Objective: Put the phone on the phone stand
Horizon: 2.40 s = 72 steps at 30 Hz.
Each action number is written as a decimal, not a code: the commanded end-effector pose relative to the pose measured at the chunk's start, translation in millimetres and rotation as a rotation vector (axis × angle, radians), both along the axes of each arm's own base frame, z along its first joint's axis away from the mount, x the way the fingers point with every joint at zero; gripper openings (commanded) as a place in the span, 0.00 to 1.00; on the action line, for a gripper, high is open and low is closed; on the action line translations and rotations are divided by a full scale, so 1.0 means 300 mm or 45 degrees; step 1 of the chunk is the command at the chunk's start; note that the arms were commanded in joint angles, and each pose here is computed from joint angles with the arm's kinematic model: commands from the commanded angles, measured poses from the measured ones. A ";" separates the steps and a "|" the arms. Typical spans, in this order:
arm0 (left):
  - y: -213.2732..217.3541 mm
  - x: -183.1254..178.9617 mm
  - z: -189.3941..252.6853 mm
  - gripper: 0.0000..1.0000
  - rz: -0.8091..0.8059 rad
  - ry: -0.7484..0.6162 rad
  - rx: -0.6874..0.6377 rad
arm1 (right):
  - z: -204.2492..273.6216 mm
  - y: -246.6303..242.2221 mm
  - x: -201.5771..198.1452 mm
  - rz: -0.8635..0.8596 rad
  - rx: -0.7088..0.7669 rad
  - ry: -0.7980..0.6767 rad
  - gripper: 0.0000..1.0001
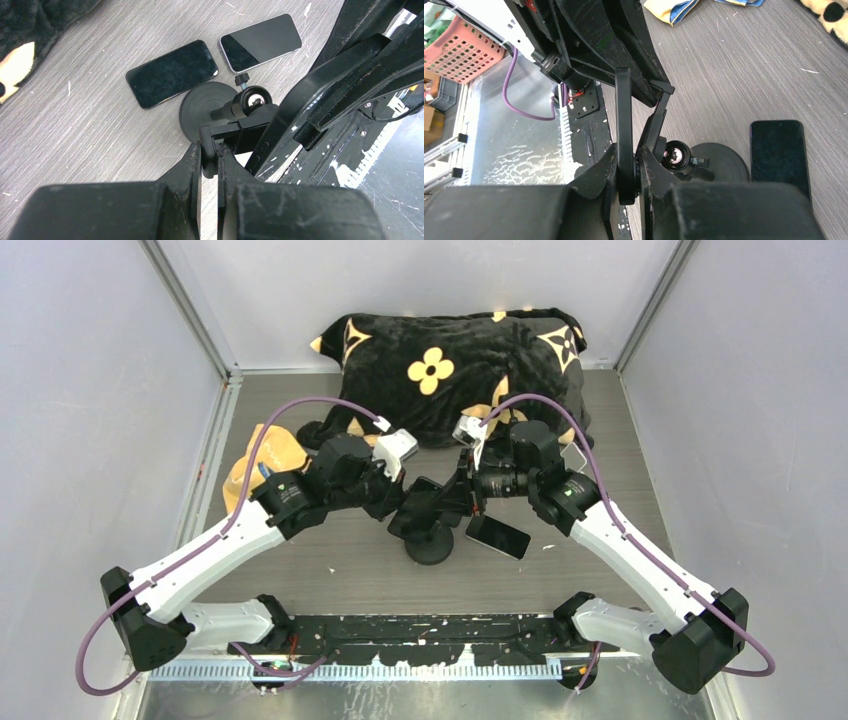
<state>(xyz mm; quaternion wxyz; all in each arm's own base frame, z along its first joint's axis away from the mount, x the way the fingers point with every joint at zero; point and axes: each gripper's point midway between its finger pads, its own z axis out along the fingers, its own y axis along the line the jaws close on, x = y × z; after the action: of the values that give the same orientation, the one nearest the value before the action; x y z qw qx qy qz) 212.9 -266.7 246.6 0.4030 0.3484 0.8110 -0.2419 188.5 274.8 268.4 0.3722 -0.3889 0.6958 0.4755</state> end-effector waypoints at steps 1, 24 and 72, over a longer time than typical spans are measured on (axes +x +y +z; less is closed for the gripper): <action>0.131 0.099 0.139 0.00 0.251 -0.188 0.049 | -0.132 -0.100 0.010 -0.191 -0.177 0.220 0.01; 0.187 0.136 0.150 0.01 0.391 -0.258 0.194 | -0.182 -0.126 0.039 -0.249 -0.347 0.330 0.01; 0.214 0.152 0.210 0.01 0.479 -0.230 0.267 | -0.246 -0.167 0.134 -0.409 -0.593 0.438 0.01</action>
<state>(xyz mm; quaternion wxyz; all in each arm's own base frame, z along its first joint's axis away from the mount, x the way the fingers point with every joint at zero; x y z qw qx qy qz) 238.7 -247.8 251.8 0.3984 0.3122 0.8559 -0.1063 222.4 278.7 256.8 0.2818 -0.3123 0.7965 0.4343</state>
